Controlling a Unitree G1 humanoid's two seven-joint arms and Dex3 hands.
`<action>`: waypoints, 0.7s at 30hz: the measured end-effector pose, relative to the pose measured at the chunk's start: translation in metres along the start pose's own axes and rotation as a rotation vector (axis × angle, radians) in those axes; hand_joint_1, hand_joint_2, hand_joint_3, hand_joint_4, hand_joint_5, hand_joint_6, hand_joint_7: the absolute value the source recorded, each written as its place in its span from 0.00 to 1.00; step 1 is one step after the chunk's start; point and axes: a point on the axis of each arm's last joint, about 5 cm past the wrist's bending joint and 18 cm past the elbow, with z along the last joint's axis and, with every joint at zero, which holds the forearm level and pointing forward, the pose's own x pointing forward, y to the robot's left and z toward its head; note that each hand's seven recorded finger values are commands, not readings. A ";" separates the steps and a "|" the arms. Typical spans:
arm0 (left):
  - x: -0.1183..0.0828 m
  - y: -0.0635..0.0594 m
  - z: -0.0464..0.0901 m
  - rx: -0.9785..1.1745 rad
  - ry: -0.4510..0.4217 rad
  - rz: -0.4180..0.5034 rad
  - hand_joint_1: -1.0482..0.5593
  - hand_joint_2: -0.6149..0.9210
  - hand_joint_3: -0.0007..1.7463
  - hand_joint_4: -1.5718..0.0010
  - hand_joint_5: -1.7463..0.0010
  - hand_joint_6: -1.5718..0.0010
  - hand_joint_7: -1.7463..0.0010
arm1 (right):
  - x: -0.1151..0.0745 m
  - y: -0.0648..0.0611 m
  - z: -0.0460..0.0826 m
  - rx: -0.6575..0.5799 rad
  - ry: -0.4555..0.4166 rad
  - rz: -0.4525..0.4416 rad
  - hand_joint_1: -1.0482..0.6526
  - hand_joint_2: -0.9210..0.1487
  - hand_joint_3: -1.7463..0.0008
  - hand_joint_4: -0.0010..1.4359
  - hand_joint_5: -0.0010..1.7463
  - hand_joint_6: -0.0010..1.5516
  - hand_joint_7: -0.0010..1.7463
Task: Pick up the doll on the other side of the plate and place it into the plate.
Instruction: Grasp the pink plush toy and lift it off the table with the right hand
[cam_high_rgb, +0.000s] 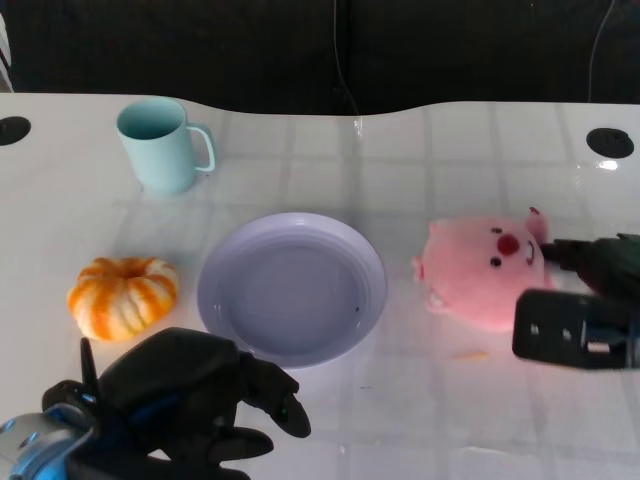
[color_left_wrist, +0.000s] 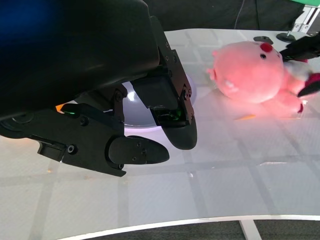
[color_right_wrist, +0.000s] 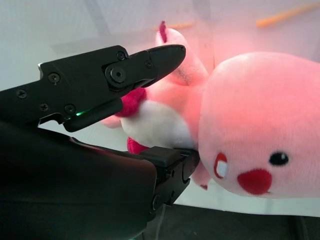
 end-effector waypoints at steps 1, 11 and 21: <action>0.000 -0.001 0.000 -0.001 0.001 -0.002 0.48 1.00 0.19 0.53 0.31 0.41 0.82 | 0.004 -0.001 0.001 0.004 0.007 0.008 0.23 0.00 0.98 0.19 0.09 0.28 0.02; -0.005 -0.003 0.005 -0.005 -0.001 0.000 0.49 1.00 0.18 0.52 0.28 0.41 0.82 | 0.023 0.010 0.004 0.124 -0.010 -0.145 0.48 0.00 0.96 0.63 0.18 0.67 0.06; -0.010 -0.001 0.006 -0.019 0.004 -0.004 0.48 1.00 0.20 0.54 0.28 0.42 0.82 | 0.024 0.026 0.001 0.156 -0.086 -0.362 0.49 0.39 0.45 0.56 0.97 0.59 0.61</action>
